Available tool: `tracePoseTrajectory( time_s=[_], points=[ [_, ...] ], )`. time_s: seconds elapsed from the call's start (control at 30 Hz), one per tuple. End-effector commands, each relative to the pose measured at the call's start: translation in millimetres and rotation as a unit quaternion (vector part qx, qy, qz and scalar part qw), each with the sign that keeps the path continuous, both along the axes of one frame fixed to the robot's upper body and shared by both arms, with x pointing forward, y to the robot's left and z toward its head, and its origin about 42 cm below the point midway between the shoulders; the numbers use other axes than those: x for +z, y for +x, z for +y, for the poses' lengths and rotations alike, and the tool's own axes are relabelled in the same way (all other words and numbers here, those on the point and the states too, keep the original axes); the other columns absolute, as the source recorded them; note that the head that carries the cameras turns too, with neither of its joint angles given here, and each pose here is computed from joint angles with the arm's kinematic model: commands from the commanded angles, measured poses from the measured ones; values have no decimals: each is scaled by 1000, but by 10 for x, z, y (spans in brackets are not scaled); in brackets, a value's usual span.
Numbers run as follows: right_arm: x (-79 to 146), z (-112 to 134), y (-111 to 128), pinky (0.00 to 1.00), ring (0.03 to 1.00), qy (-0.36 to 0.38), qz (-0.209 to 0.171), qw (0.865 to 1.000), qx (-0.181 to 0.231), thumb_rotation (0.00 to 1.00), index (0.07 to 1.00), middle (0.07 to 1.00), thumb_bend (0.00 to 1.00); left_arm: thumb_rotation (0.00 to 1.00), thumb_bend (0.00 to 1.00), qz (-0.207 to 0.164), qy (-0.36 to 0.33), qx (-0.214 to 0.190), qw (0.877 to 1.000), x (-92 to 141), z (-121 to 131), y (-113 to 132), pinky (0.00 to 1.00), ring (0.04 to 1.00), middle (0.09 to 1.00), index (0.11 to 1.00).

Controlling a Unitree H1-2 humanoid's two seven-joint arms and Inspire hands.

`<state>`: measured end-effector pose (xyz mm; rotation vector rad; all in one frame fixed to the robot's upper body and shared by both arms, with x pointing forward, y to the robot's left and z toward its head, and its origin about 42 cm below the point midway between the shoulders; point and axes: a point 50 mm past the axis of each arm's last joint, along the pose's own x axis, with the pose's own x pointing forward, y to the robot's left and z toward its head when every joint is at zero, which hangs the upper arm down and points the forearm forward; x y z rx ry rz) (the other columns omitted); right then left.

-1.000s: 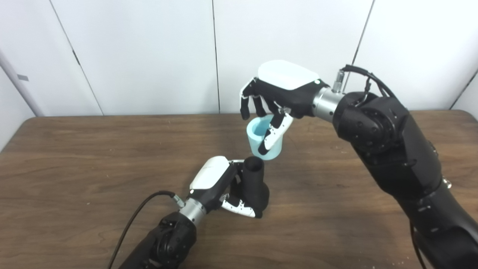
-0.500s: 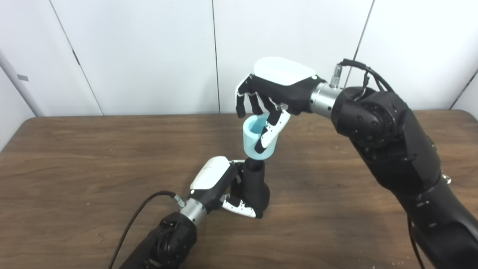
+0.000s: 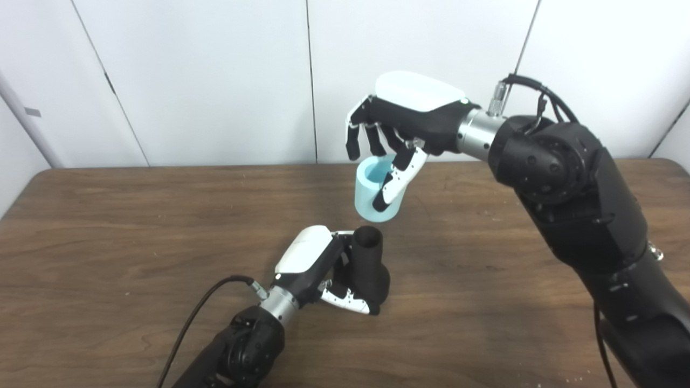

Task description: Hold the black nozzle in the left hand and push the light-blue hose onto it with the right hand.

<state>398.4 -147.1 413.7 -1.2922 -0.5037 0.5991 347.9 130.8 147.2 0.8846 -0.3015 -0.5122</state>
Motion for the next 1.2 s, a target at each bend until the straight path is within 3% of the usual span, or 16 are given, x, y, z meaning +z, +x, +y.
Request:
tracePoseTrajectory(
  time_s=[0.0,0.4,0.73,0.93,1.17],
  points=[
    [426,12,-103,92,169,20,-65,998,10,120,483,277,517,86,520,173,110,-24,979,-782,75,-417,439,433,457,485],
    [470,22,-120,100,176,25,-41,999,13,120,484,284,516,86,520,173,110,-25,978,-791,69,-410,436,433,458,485],
    [417,53,-96,117,193,41,-5,998,39,122,483,297,517,86,520,173,110,-24,979,-778,63,-413,436,431,458,485],
    [394,39,-62,106,182,33,-12,999,34,122,483,287,517,86,520,172,109,-24,979,-775,59,-406,438,430,457,485],
    [326,52,-34,108,184,30,10,999,26,124,483,293,518,86,520,173,107,-23,979,-775,50,-410,441,430,456,485]
  ],
)
